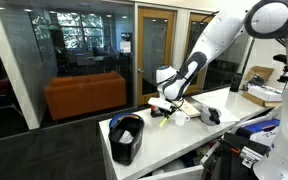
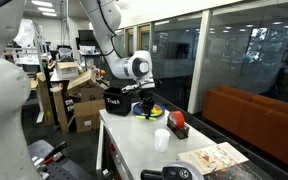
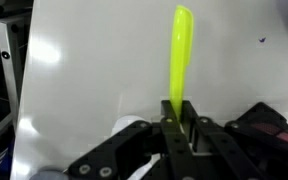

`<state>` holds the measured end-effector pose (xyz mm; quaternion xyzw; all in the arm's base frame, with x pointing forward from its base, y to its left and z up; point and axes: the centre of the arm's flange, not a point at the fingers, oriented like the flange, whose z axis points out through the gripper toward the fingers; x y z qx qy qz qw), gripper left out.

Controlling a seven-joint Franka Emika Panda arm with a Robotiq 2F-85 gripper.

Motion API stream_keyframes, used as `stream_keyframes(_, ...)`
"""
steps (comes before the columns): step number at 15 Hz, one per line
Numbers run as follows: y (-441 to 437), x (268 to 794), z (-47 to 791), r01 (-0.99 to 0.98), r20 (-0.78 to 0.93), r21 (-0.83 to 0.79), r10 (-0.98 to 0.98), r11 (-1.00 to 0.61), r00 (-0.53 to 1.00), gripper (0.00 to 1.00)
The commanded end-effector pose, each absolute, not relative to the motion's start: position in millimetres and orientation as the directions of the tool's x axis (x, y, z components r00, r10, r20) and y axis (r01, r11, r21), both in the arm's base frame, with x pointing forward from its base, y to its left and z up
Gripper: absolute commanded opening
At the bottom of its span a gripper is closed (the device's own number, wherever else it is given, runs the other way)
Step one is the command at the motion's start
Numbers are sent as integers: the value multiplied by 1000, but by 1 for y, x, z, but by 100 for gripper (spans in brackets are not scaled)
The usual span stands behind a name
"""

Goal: Put the yellow object inside the white mug

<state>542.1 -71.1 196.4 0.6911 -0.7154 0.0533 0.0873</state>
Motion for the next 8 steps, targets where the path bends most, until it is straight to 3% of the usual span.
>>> stream_keyframes(1,-67,525,215,-999,277,13,-960,37,-32,3)
stream_keyframes(8,-70,519,223,-999,385,-10,-922,31,-32,3)
